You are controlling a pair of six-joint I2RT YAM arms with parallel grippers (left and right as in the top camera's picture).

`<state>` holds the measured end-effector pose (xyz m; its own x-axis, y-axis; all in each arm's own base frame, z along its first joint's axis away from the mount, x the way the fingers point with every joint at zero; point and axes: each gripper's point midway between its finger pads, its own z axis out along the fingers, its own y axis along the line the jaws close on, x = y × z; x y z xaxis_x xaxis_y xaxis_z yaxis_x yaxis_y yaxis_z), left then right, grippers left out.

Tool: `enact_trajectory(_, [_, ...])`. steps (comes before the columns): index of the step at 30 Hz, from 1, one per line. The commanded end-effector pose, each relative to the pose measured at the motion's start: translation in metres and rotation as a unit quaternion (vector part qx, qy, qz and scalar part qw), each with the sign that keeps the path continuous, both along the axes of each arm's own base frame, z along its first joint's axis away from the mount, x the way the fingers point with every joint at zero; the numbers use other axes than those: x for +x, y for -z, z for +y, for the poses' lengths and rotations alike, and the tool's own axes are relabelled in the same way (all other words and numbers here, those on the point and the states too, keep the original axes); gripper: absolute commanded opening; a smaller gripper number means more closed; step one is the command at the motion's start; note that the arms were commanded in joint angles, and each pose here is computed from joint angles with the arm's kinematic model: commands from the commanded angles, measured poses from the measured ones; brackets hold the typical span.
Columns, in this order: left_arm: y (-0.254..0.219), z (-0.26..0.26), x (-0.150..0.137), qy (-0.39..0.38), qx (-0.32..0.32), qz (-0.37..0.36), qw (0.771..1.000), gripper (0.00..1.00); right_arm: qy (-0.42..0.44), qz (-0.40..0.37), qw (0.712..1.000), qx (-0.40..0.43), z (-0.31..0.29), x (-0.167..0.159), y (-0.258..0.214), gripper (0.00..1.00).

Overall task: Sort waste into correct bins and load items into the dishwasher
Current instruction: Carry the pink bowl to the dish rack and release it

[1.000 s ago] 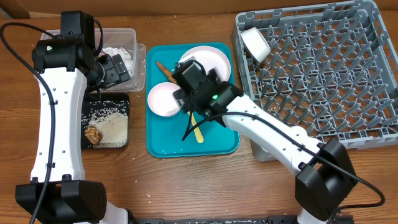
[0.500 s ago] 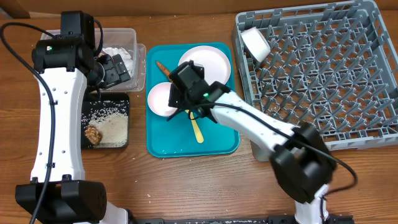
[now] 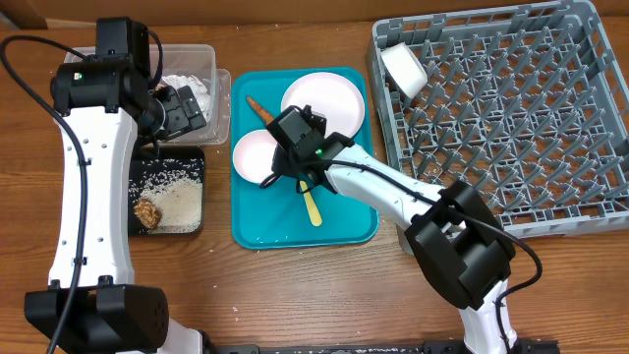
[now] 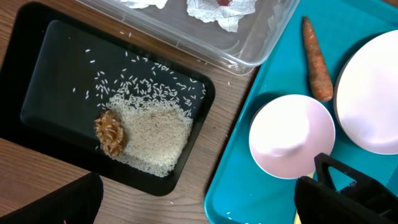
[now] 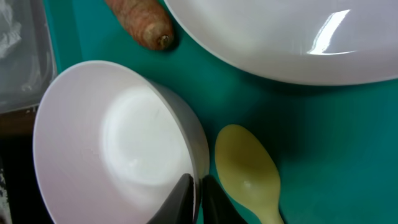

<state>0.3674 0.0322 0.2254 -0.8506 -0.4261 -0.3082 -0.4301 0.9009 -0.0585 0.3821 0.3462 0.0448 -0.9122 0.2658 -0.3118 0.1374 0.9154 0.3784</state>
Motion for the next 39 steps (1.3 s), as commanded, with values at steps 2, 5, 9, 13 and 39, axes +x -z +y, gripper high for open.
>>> enact_trajectory(2, [0.001, 0.003, 0.002, -0.004, 0.006, 0.0, 1.0, 1.0, -0.002, 0.013, 1.0, -0.004, -0.002, 0.0, 0.012, 0.04])
enact_trajectory(5, [0.0, 0.003, 0.002, -0.004, 0.006, 0.0, 1.0, 1.0, -0.011, 0.003, 1.0, 0.006, -0.002, 0.004, -0.001, 0.04])
enact_trajectory(9, [0.0, 0.003, 0.002, -0.004, 0.006, 0.0, 1.0, 1.0, -0.03, -0.057, 0.998, 0.021, -0.009, 0.019, -0.058, 0.04])
enact_trajectory(13, [0.0, 0.003, 0.002, -0.004, 0.006, 0.0, 1.0, 1.0, -0.004, -0.147, 0.989, 0.004, -0.049, 0.029, -0.142, 0.04])
enact_trajectory(39, [0.0, 0.003, 0.002, -0.004, 0.006, 0.0, 1.0, 1.0, 0.224, -0.25, 0.684, -0.647, -0.307, 0.004, -0.224, 0.04])
